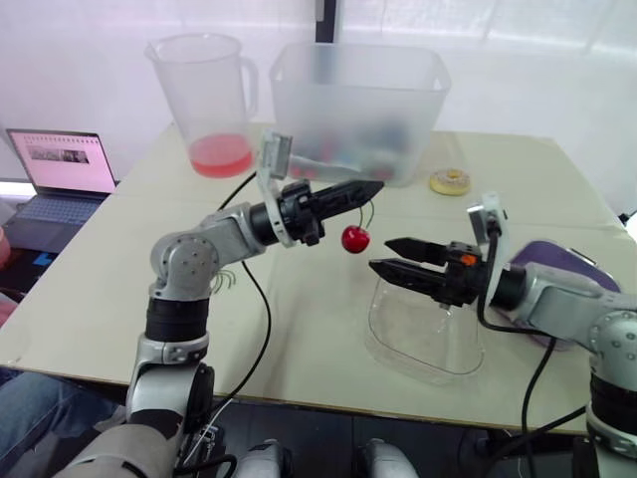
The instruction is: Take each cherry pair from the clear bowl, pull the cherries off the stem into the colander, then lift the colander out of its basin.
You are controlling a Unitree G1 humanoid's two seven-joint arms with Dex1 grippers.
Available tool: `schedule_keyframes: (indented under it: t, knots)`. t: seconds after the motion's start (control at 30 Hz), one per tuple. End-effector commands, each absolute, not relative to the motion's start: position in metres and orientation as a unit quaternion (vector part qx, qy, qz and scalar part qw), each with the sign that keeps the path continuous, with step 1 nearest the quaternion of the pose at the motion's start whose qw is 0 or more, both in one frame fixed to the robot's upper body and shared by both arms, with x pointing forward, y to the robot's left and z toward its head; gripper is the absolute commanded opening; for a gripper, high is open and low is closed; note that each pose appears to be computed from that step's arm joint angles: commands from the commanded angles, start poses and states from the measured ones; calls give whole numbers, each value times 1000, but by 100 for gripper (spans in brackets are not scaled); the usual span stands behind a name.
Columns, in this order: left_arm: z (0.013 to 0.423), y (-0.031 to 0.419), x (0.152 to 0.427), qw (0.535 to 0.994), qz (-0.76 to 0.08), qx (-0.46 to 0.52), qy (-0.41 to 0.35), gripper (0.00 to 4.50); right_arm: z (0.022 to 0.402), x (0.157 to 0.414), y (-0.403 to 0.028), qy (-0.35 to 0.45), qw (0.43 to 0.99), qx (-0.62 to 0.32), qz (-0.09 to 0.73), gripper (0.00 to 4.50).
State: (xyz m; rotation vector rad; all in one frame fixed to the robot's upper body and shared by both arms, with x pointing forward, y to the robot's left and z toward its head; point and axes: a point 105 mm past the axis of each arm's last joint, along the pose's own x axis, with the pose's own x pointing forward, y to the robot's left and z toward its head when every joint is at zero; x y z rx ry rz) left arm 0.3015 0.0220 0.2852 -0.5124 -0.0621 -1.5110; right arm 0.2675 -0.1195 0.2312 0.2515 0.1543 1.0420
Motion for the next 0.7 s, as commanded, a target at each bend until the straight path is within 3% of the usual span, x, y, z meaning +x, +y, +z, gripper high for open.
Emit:
schedule_keyframes:
  t: [0.03, 0.27, 0.37, 0.57, 0.7]
  knots:
    - [298, 23, 293, 688, -688, -224, -54, 0, 246, 264, -107, 38, 847, 123, 515, 443]
    - [299, 22, 293, 687, -690, -222, -54, 0, 252, 265, -85, 26, 828, 148, 540, 443]
    - [298, 21, 292, 685, -693, -219, -52, 0, 254, 268, -81, 19, 828, 157, 538, 359]
    - [298, 20, 292, 685, -694, -218, -51, 0, 255, 268, -78, 16, 825, 161, 542, 89]
    - [298, 21, 292, 685, -693, -218, -53, 0, 254, 268, -78, 16, 826, 162, 540, 89]
